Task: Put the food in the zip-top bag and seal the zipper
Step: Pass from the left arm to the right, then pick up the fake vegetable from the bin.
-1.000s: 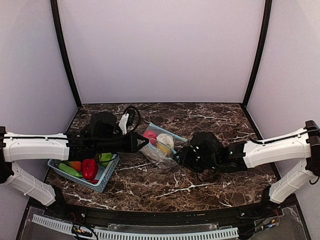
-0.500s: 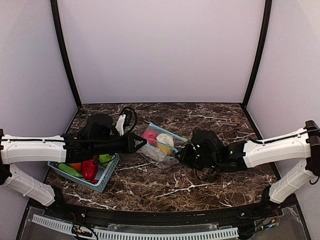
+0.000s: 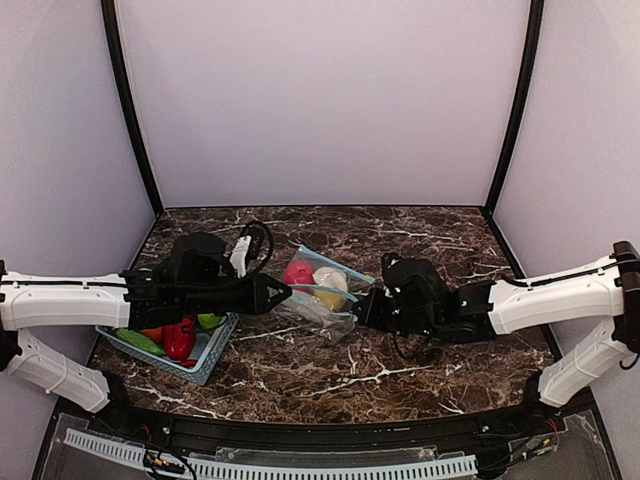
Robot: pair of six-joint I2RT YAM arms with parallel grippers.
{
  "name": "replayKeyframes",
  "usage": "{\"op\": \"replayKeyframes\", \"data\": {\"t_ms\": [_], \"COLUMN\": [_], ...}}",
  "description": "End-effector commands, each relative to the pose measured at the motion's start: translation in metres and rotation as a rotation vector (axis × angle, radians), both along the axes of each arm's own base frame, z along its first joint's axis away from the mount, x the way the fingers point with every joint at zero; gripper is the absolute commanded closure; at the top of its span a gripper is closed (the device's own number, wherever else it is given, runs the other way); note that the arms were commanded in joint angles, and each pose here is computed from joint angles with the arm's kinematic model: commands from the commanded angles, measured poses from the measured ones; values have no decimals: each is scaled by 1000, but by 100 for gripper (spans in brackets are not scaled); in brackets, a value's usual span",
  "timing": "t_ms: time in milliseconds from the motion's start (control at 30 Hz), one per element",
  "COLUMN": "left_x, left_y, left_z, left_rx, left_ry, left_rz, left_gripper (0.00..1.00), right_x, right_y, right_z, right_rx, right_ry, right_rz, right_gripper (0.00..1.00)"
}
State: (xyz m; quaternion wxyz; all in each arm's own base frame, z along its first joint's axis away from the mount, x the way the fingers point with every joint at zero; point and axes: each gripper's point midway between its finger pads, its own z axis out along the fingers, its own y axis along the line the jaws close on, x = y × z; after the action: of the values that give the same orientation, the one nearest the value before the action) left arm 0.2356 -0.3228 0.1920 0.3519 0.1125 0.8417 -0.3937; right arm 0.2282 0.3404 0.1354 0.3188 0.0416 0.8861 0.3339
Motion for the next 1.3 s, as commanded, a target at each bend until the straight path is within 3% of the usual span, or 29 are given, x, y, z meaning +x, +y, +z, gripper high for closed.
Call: {"op": "replayKeyframes", "data": {"t_ms": [0,67,200,400,500,700,1000,1267], "left_x": [-3,-4,-10,-11,-3,-4,-39,-44], "left_y": [8,13,23,67,115,171,225,236], "left_z": [17,22,33,33,18,-8,-79,-98], "left_rx": [45,85,141,287,339,311,475,506], "left_ry": [-39,-47,-64,-21,67,184,388,401], "left_rz": [-15,-18,-32,64,184,329,491,534], "left_gripper": [74,55,35,20,18,17,14,12], "right_x": [4,4,5,6,7,8,8,7], "right_y": [-8,-13,-23,-30,-29,-21,-12,-11], "right_z": [17,22,33,46,48,45,45,41], "right_rx": [-133,-187,-279,-338,-344,-346,-330,-331], "right_ry": [-131,-157,-207,-251,-256,-250,-254,-247], "right_rz": [83,99,117,137,142,160,184,194], "right_gripper": [100,100,100,100,100,100,100,100]}}
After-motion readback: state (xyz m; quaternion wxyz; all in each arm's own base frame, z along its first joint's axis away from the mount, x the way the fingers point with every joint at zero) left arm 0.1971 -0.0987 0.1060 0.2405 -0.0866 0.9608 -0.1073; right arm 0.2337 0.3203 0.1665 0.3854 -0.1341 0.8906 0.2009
